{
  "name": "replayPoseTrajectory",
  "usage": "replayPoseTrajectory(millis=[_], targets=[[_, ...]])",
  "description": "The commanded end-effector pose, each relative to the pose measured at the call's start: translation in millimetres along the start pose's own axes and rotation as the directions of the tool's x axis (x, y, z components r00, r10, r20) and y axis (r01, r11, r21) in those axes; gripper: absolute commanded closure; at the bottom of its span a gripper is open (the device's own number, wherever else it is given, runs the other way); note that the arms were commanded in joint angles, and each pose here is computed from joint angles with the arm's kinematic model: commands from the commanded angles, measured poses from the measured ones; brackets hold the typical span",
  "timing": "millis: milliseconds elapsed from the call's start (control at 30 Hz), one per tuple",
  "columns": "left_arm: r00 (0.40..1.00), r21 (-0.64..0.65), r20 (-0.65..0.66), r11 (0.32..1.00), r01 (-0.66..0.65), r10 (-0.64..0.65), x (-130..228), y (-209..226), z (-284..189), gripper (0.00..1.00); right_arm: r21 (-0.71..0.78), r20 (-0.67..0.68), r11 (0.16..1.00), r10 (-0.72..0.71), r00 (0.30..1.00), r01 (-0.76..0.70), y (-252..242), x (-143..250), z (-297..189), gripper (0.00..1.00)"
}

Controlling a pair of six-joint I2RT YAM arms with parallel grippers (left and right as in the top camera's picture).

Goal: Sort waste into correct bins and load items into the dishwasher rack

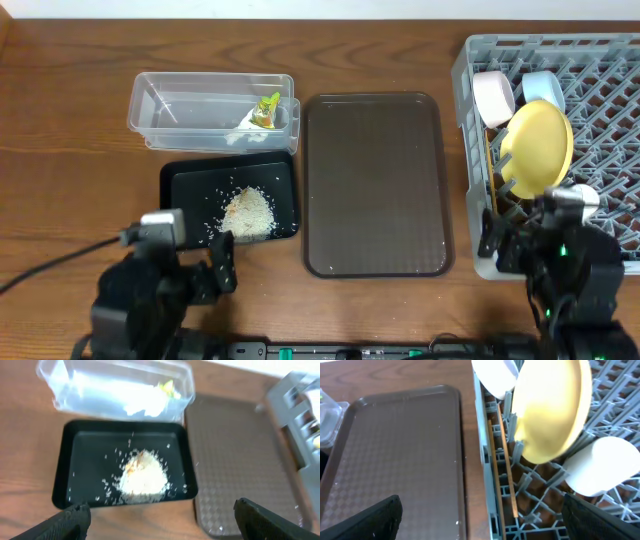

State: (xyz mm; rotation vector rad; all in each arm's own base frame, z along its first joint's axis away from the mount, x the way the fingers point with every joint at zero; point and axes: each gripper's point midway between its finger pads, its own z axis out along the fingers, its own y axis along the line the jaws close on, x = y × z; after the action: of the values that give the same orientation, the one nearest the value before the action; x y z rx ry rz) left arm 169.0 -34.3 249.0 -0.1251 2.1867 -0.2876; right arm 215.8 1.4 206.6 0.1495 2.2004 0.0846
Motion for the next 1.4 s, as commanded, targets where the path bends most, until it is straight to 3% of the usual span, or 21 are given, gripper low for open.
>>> replayPoseTrajectory(millis=[0, 467, 733, 1000, 1100, 1367], targets=[[0.999, 0.023, 0.051, 1.000, -0.015, 0.014, 2, 0, -10, 0.06, 0.020, 0.024, 1.000, -0.017, 1.000, 0.017, -5, 10, -5, 0.01], [0.996, 0.034, 0.087, 0.999, -0.015, 0.012, 0, -1, -17, 0.05, 0.048, -0.202, 0.999, -0.014, 0.979, 0.025, -14, 70, -14, 0.01], [0.996, 0.034, 0.087, 0.999, -0.015, 0.012, 0, -1, -17, 0.05, 0.045, -0.193, 0.999, -0.017, 0.981, 0.026, -13, 70, -16, 0.01], [0.996, 0.034, 0.087, 0.999, -0.015, 0.012, 0, -1, -17, 0.05, -0.042, 0.041, 0.997, -0.055, 0.998, 0.057, 0, 55, -36, 0.01], [0.996, 0.034, 0.087, 0.999, -0.015, 0.012, 0, -1, -17, 0.05, -0.074, 0.202, 0.995, -0.054, 0.978, 0.071, 5, 43, -30, 0.01], [0.996, 0.034, 0.087, 0.999, -0.015, 0.012, 0, -1, -17, 0.05, -0.105, 0.459, 0.991, -0.025, 0.888, 0.082, 16, 10, 18, 0.01]])
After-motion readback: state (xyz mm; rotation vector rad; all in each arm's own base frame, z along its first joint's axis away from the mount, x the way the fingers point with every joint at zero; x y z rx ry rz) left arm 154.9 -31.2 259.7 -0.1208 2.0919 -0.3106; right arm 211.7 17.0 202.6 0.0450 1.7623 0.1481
